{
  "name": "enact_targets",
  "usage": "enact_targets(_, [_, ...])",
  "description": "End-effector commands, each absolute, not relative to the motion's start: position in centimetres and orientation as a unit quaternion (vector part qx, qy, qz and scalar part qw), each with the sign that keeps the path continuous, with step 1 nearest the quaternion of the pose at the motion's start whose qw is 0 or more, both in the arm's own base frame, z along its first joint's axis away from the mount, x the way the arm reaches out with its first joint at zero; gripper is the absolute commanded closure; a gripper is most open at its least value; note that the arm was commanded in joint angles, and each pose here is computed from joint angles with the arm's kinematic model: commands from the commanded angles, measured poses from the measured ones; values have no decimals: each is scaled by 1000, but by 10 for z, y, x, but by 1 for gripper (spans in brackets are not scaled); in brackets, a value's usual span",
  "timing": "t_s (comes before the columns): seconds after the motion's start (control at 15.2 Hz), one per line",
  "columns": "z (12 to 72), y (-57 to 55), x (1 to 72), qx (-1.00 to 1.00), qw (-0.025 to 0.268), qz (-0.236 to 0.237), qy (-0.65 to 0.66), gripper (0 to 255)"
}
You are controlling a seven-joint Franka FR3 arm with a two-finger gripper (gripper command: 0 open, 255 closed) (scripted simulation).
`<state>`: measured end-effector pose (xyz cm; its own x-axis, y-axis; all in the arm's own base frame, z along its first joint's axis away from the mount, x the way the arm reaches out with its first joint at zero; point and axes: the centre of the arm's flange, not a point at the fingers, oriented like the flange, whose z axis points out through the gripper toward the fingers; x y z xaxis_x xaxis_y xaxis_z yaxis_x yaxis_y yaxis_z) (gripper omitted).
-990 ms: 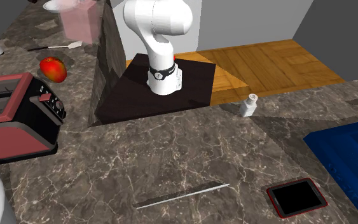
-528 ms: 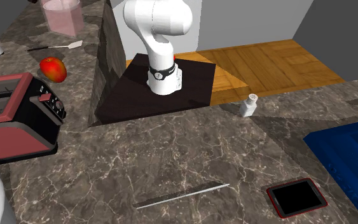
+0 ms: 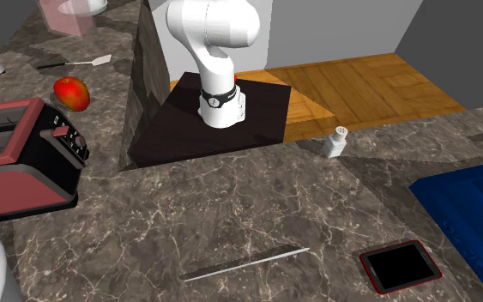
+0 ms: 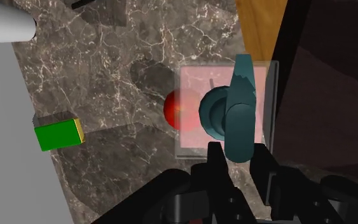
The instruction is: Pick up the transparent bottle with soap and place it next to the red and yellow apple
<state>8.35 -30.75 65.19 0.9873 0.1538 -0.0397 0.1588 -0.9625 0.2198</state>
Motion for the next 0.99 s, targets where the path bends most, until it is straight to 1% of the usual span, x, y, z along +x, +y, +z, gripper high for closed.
enact_targets(0.0, [651, -329, 72, 990, 112, -12, 79, 255])
enact_targets(0.79, [652, -481, 4, 990, 112, -12, 79, 255])
enact_targets(0.92, [641, -481, 4, 990, 112, -12, 79, 255])
